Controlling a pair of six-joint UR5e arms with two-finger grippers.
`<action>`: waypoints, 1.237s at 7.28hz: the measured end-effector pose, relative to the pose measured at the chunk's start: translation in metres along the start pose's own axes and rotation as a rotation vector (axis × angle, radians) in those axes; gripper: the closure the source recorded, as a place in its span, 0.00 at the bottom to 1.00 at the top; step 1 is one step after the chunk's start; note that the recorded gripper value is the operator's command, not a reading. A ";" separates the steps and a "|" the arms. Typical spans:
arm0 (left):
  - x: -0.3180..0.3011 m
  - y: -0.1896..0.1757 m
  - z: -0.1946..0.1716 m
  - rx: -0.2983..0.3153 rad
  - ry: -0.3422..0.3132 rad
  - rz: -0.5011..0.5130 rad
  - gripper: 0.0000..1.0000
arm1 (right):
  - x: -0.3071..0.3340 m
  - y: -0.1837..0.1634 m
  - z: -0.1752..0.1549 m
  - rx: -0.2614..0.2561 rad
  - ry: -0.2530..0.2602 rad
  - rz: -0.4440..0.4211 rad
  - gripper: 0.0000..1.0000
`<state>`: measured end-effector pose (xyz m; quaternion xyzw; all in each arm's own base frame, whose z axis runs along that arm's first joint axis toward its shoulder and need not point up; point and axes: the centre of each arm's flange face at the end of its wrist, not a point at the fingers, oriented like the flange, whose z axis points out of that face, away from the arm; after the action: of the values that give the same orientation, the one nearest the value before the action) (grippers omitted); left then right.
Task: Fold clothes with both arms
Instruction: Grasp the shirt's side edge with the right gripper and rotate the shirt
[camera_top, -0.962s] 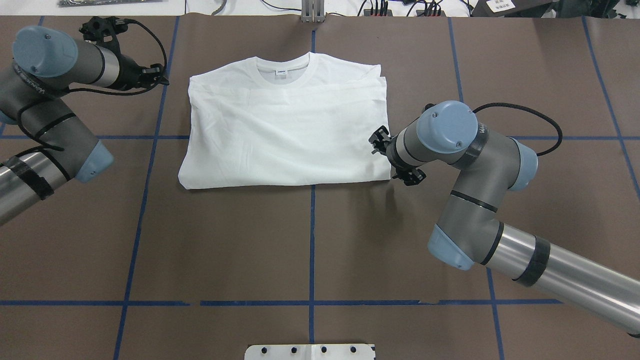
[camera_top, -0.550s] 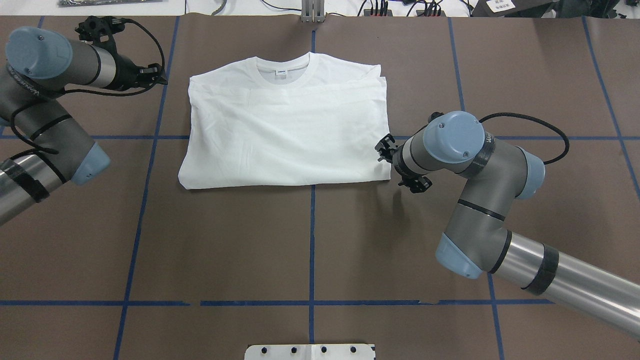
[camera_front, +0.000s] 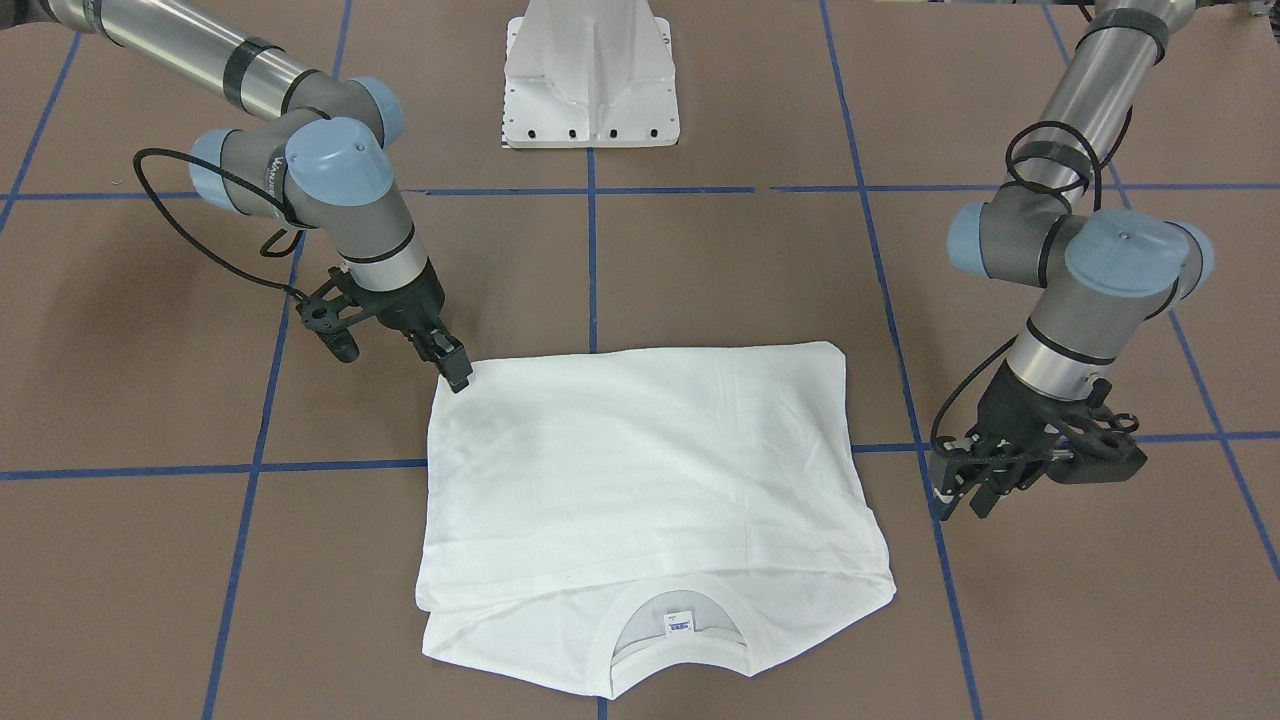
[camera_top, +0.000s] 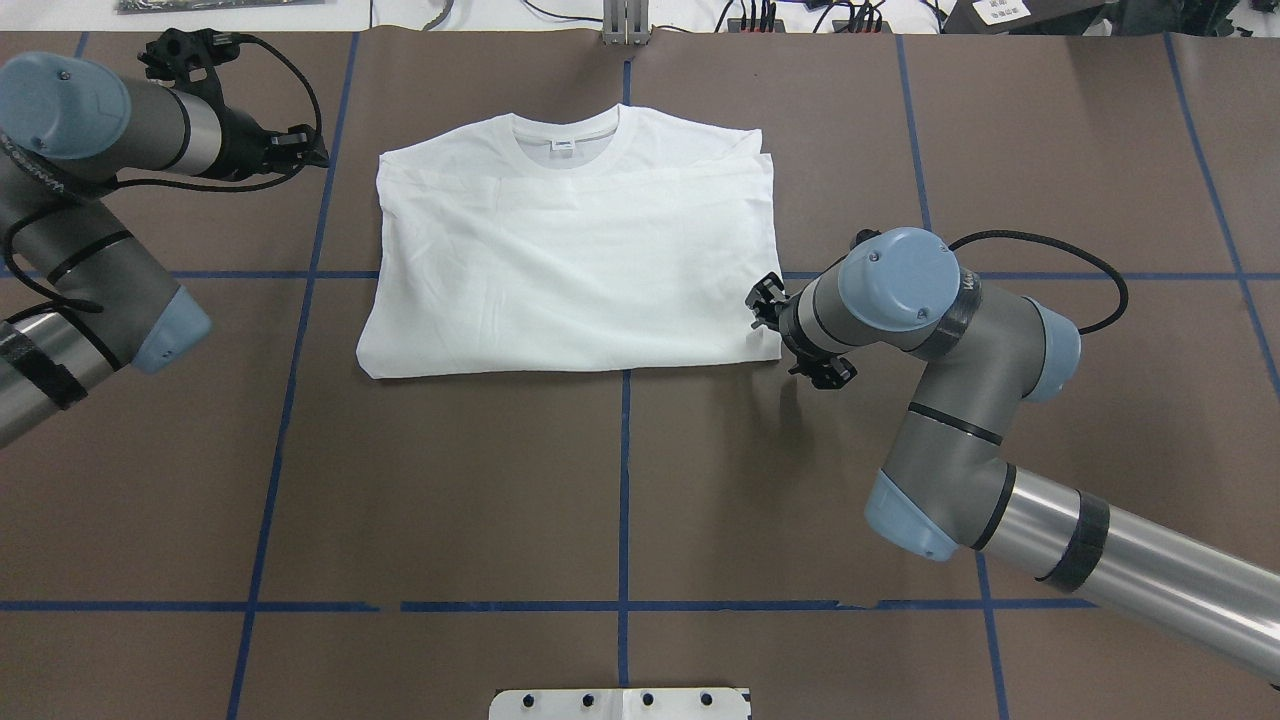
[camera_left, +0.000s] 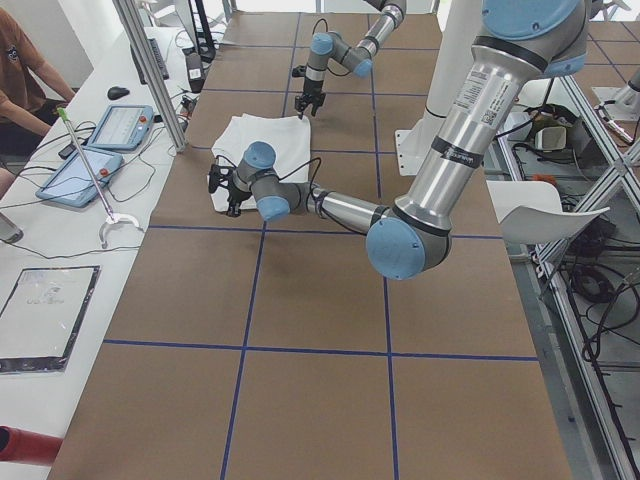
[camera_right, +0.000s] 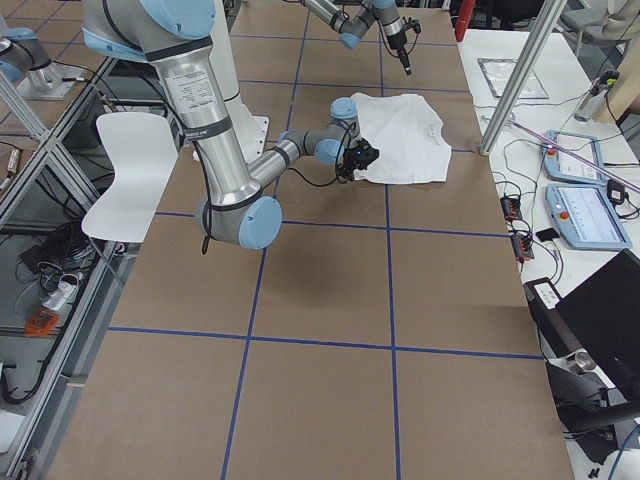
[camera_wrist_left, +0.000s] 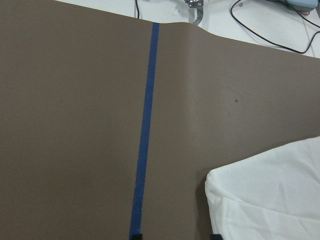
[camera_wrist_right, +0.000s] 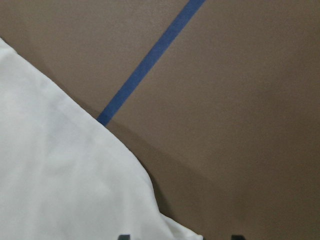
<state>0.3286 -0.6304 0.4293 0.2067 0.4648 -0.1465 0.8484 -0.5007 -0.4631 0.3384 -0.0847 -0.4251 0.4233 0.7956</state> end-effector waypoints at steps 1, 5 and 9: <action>-0.002 0.001 -0.001 0.000 -0.002 0.000 0.46 | 0.000 0.001 0.001 -0.001 0.001 0.014 1.00; -0.010 0.003 -0.006 0.004 -0.004 0.005 0.46 | -0.008 0.001 -0.012 -0.012 -0.024 0.039 1.00; 0.006 0.005 -0.021 -0.022 0.046 0.032 0.46 | 0.070 0.036 -0.085 -0.087 0.022 -0.007 1.00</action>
<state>0.3187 -0.6165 0.4150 0.2083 0.4824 -0.1228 0.8419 -0.4395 -0.3695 0.3098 -0.1225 -0.4344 0.4006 0.7973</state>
